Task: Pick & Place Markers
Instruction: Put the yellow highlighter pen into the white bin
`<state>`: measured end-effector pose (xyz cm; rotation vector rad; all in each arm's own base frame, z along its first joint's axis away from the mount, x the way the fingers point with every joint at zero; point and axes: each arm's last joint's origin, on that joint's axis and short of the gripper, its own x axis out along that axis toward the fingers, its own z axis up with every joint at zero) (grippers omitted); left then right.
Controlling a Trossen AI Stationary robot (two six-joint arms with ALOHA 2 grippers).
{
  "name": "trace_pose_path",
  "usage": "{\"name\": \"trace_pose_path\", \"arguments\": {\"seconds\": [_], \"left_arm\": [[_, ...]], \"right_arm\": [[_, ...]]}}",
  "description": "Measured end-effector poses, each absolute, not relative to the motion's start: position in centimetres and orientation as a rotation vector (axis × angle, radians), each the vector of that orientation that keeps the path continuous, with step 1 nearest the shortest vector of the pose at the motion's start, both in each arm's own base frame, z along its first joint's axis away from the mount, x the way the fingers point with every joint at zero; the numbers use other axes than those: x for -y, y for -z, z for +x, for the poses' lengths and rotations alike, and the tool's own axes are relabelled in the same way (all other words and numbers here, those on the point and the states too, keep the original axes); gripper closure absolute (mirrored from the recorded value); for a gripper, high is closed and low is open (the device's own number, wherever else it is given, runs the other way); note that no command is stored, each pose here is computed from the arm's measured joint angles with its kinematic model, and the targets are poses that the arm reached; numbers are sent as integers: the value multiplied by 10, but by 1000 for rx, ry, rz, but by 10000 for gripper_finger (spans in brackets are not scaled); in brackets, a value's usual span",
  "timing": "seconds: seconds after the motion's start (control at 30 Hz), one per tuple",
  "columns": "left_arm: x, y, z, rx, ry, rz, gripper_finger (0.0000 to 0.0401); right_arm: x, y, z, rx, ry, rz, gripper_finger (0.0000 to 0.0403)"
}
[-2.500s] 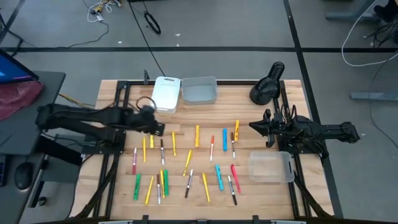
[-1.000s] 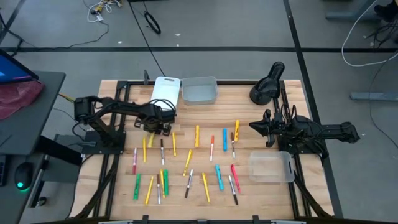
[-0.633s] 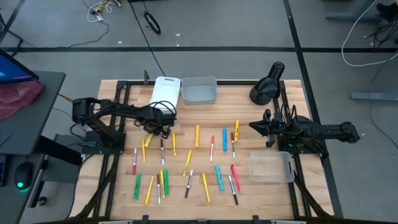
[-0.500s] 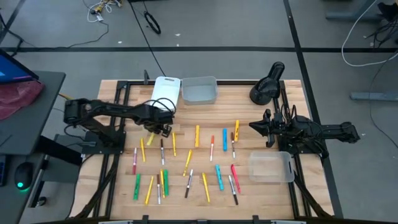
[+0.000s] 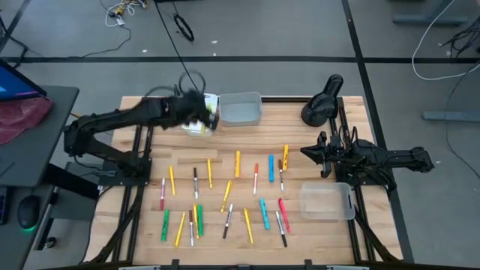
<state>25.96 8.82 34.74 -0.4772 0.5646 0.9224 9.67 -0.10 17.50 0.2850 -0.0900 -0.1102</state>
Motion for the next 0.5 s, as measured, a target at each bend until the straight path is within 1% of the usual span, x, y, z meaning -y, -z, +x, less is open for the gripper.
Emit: {"name": "trace_pose_path", "arguments": {"seconds": [0.07, 0.17, 0.37, 0.5], "left_arm": [[-107, -358, 261, -523, -977, -425, 339], [-135, -352, 259, -554, -1059, -368, 339], [-179, -302, 254, -724, -1193, -388, 339], [-195, -263, 253, -831, -1210, -428, 338]], "right_arm": [[1, -175, 97, 90, 110, 285, 376], [1, -175, 97, 90, 110, 285, 376], [1, -175, 97, 90, 110, 285, 376], [1, -175, 97, 90, 110, 285, 376]]}}
